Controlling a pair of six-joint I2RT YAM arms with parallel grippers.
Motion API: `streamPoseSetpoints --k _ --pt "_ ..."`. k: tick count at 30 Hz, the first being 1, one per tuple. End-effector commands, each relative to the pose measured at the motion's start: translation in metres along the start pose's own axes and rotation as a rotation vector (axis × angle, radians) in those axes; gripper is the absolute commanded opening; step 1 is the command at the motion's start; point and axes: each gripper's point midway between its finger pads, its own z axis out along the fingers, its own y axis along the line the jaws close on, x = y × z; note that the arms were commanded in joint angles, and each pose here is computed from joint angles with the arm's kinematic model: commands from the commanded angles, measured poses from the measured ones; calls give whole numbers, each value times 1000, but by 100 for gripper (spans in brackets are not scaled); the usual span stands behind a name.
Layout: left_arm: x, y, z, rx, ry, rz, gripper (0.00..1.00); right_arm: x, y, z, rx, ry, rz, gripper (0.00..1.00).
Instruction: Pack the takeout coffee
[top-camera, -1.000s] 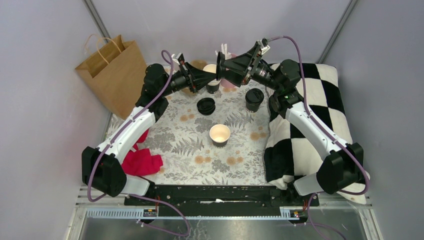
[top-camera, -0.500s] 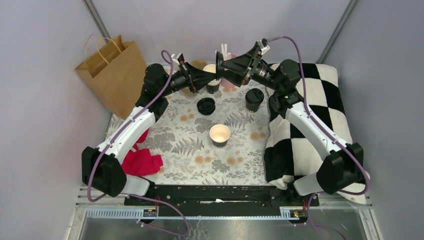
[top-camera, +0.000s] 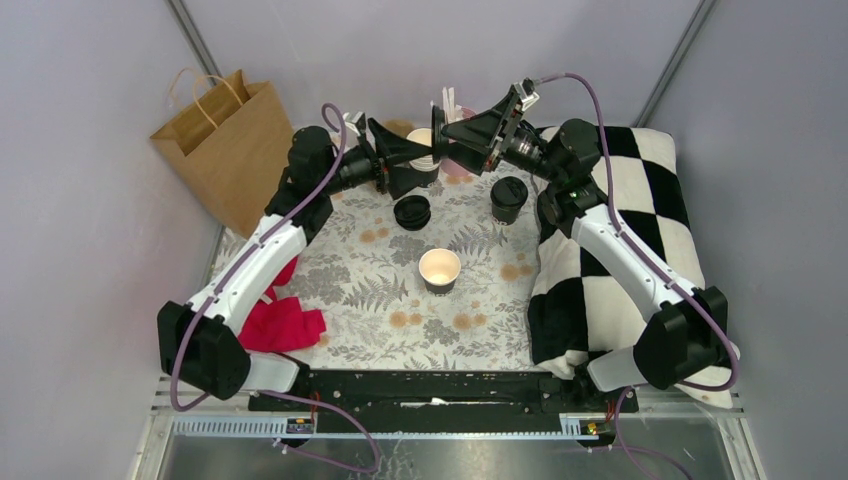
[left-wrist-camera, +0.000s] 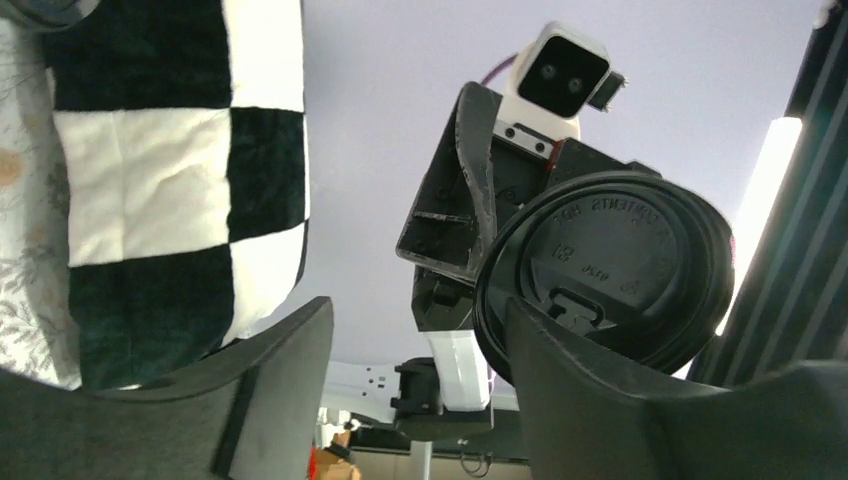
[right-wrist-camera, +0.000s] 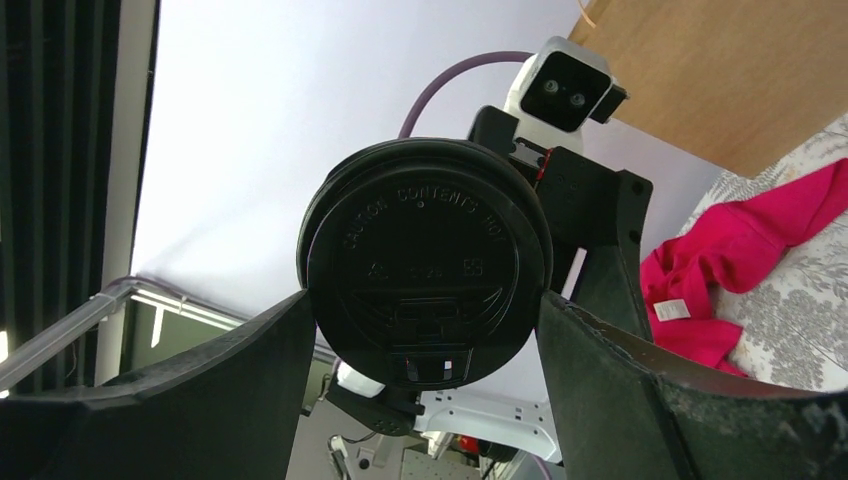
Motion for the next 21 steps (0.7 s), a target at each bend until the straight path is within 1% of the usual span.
streamPoseSetpoints --k 1,3,6,8,10,14,16,21 --pt "1 -10 -26 -63 -62 152 74 16 11 -12 11 41 -85 82" --pt "-8 7 -39 -139 -102 176 83 24 -2 -20 74 60 -111 82" --pt "-14 35 -59 -236 -144 201 87 39 -27 -35 193 109 -162 81" --pt "-14 50 -69 -285 -155 211 88 50 -45 -48 275 152 -198 80" --pt "-12 66 -77 -336 -162 222 88 65 -69 -65 403 213 -235 79" --pt "-3 87 -89 -383 -166 221 89 91 -109 -97 666 360 -409 79" --pt "1 94 -94 -391 -176 220 89 101 -122 -109 742 410 -453 78" --pt "10 106 -105 -405 -191 222 89 110 -136 -123 858 494 -586 77"
